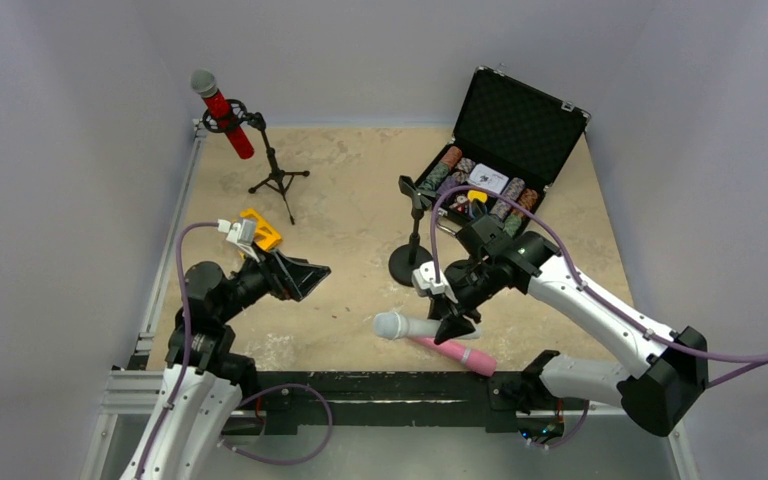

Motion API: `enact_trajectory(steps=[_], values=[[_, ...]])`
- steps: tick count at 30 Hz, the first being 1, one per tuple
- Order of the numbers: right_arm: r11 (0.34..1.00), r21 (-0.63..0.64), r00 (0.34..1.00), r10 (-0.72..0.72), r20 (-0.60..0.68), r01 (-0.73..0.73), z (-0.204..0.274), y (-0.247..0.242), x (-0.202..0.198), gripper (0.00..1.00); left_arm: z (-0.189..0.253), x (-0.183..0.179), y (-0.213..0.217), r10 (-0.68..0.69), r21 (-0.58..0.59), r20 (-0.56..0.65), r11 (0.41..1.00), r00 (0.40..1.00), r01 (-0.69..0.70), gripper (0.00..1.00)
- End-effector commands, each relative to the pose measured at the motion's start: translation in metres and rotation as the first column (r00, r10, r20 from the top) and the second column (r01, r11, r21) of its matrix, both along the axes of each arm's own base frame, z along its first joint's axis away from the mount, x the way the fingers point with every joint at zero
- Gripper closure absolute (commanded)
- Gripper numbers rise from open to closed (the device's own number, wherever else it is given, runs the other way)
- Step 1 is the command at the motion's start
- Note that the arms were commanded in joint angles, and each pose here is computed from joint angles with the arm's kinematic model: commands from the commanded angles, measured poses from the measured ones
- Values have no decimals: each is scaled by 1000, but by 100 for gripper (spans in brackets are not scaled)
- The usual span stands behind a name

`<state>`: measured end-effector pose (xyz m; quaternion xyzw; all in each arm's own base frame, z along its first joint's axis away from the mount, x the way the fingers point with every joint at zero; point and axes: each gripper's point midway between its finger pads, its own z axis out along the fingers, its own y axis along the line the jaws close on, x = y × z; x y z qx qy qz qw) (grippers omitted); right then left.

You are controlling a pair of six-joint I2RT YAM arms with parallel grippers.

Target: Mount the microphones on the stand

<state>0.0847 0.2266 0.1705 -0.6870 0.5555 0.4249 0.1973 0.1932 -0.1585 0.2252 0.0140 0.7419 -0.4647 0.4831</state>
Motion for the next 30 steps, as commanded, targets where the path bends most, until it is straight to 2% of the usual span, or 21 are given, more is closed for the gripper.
enact_trajectory(steps=[1,8,15,23,26,30], values=[[994,108,1000,5,19,-7,32,4,1,100,16,-1,-5,-33,-46,44,998,998,35,0],[989,142,999,-48,8,47,50,2,10,100,31,-5,-13,-86,-87,87,992,992,94,1],[973,190,992,-128,-17,129,100,3,25,100,47,-11,-29,-164,-137,153,973,974,185,2],[929,265,962,-224,-153,258,151,10,49,100,71,-30,-75,-279,-107,314,939,907,326,2],[909,267,940,-269,-213,320,160,10,61,100,93,-34,-87,-276,-144,409,922,870,360,2],[899,253,919,-290,-266,357,160,13,68,100,118,-34,-109,-290,-145,471,906,833,397,3]])
